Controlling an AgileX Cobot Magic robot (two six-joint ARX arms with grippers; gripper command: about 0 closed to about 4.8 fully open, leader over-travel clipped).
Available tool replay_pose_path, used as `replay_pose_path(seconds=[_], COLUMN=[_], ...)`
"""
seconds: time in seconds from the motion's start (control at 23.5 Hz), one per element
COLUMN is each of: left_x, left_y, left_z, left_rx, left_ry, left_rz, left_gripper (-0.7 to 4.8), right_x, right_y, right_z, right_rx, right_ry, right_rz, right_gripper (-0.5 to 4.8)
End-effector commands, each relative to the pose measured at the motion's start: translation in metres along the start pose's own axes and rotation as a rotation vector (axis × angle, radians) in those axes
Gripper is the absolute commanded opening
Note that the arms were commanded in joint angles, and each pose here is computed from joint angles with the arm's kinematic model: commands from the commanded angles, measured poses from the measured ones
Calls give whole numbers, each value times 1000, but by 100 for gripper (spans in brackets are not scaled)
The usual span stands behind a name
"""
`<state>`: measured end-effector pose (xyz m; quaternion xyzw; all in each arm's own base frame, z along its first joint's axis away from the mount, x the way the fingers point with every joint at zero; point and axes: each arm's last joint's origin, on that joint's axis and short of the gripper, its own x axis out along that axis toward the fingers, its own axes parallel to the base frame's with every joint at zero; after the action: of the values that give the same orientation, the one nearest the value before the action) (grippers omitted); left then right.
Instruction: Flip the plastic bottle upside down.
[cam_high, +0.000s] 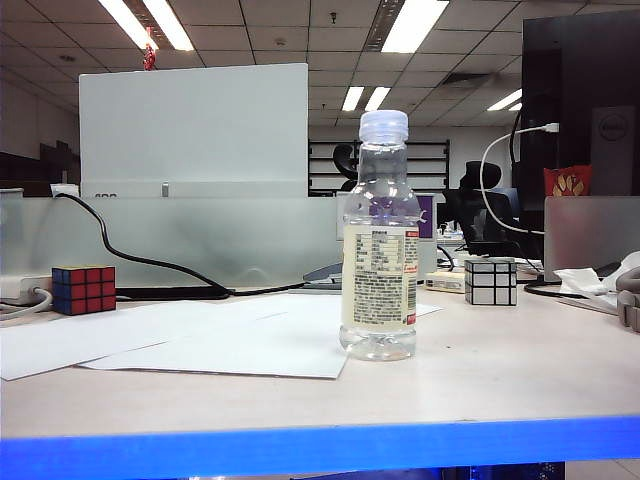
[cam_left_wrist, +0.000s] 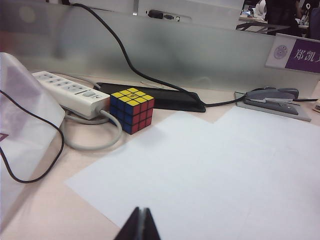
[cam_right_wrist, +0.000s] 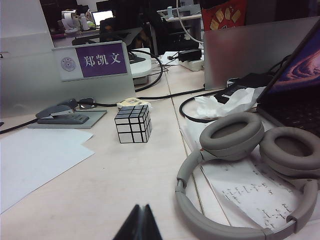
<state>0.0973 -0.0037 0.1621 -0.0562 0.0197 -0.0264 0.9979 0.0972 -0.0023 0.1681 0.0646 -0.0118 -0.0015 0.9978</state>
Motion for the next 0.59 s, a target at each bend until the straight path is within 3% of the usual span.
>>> replay_pose_path(seconds=[0.04,0.51,0.59], left_x=[0,0,0], left_y=[0,0,0], left_z=[2,2,2], left_rx=[1,-3,-35], left_ry=[-15,-15,-15], left_rz=[-2,-3,-5], left_gripper=[-5,-5,-5], right_x=[0,0,0], right_y=[0,0,1], right_z=[-1,-1,0], right_rx=[-3,-3,36], right_ry=[-7,-9,-12], right_rz=[1,1,24], right_gripper=[-5,-5,-5])
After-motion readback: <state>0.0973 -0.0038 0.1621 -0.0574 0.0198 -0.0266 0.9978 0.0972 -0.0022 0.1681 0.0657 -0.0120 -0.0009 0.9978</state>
